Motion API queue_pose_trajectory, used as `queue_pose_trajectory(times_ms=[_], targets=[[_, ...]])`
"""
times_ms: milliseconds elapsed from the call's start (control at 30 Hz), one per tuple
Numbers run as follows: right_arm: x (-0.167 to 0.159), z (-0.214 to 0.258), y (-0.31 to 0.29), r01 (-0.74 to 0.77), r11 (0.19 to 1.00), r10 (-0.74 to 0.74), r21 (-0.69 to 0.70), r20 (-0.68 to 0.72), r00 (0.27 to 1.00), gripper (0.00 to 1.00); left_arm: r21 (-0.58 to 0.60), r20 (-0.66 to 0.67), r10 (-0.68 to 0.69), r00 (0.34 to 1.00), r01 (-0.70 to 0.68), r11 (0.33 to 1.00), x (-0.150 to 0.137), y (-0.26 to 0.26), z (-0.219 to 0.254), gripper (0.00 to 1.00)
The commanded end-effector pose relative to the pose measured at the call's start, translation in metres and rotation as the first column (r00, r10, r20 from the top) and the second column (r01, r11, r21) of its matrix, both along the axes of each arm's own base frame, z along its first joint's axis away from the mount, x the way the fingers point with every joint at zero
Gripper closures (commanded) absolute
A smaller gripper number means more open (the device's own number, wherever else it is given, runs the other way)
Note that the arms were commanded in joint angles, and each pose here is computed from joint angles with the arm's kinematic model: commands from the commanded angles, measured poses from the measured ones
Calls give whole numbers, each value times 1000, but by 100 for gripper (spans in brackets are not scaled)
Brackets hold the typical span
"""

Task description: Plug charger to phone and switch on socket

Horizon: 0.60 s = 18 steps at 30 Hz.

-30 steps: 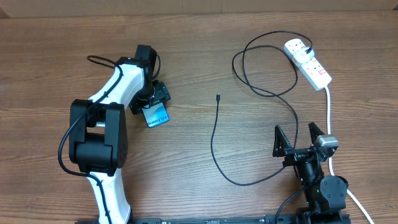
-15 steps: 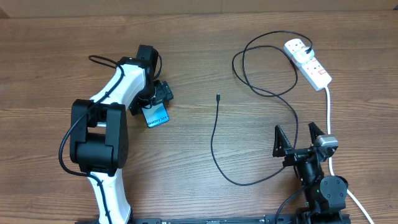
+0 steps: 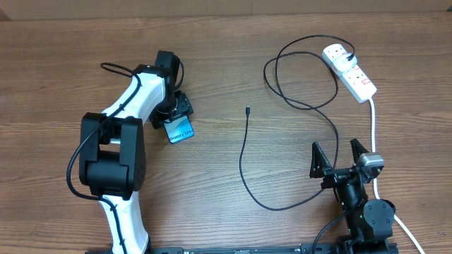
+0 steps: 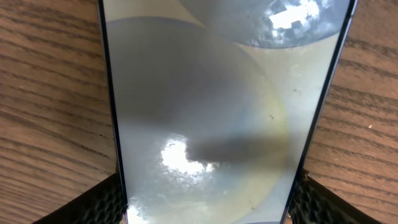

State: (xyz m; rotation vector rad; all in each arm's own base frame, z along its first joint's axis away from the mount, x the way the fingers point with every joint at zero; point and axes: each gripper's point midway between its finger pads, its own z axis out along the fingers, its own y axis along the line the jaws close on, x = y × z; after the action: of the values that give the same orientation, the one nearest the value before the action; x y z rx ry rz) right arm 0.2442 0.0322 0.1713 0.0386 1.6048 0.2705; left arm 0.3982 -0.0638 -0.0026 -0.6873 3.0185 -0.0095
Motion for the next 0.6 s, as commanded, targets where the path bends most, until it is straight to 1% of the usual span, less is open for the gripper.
queue_pose_trajectory(times_ms=[0, 33, 133, 400, 567], targets=[[0, -1, -1, 8, 1000, -8, -3, 5, 1000, 0, 23, -136, 11, 991, -8, 1000, -32, 6, -43, 35], [0, -1, -1, 8, 1000, -8, -3, 5, 1000, 0, 23, -133, 11, 991, -8, 1000, -31, 5, -43, 37], [0, -1, -1, 8, 1000, -8, -3, 5, 1000, 0, 29, -129, 12, 992, -8, 1000, -30, 6, -43, 38], [0, -1, -1, 8, 1000, -8, -3, 5, 1000, 0, 37, -127, -12, 992, 17, 999, -29, 9, -43, 37], [0, -1, -1, 8, 1000, -8, -3, 5, 1000, 0, 30, -139, 4, 990, 1, 1000, -23, 17, -29, 39]])
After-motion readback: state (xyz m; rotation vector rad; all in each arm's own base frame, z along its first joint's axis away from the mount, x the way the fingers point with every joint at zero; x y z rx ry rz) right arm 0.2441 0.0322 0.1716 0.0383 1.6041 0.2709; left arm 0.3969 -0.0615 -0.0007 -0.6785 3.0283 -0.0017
